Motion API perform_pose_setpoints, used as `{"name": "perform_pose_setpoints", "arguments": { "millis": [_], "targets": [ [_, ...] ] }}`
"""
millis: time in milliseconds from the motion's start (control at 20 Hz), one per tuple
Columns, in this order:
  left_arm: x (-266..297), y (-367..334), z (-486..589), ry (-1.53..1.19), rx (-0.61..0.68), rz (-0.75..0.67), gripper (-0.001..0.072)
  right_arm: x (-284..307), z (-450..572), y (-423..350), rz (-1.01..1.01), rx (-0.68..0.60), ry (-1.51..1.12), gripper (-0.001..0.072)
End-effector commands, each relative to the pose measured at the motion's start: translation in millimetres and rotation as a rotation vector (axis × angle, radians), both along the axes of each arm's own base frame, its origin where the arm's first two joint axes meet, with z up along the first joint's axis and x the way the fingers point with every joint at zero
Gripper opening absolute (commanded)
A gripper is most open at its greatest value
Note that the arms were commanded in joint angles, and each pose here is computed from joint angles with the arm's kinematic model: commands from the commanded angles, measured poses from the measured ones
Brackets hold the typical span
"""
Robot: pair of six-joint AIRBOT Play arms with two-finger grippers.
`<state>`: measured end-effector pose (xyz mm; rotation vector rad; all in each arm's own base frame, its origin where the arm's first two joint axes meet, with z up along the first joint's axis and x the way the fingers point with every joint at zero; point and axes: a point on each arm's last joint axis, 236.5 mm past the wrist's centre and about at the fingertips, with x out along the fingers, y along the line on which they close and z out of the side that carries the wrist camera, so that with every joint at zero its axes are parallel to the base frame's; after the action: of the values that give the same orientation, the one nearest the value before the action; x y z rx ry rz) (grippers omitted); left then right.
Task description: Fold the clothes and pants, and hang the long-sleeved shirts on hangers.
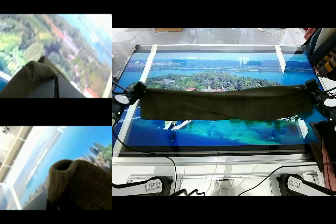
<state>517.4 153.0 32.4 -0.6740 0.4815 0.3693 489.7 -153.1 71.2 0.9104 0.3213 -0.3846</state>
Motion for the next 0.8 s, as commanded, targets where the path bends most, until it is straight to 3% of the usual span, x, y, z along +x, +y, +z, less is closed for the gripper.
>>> {"name": "perform_pose_setpoints", "arguments": {
  "millis": [0, 300, 350, 400, 450, 600, 750],
  "targets": [
    [15.9, 2.6, -8.3, -0.009, 0.000, 0.009, 0.0014, 34.6, -3.8, -0.3, -0.051, -0.015, -0.043, 0.0033],
    [21.7, 0.6, -36.4, 0.020, -0.002, 0.012, 0.0022, 80.2, -23.7, 9.6, -0.068, -0.039, -0.058, 0.0038],
    [23.7, 0.1, -34.3, 0.010, 0.006, 0.013, 0.0188, 81.9, -27.2, 9.1, -0.068, -0.044, -0.053, 0.0176],
    [25.1, 0.7, -31.2, -0.001, 0.015, 0.014, 0.0606, 82.3, -29.3, 9.2, -0.063, -0.053, -0.048, 0.0463],
    [25.9, 2.1, -27.6, -0.011, 0.020, 0.018, 0.0696, 82.1, -29.1, 7.8, -0.058, -0.068, -0.045, 0.0713],
    [24.0, 3.9, 0.9, -0.053, 0.050, 0.013, 0.0701, 80.4, -19.0, 3.8, -0.024, -0.155, -0.041, 0.0691],
    [10.1, 11.3, 35.4, -0.043, 0.195, -0.047, 0.0699, 78.6, -11.2, 5.0, 0.015, -0.210, -0.033, 0.0691]
  ]
}}
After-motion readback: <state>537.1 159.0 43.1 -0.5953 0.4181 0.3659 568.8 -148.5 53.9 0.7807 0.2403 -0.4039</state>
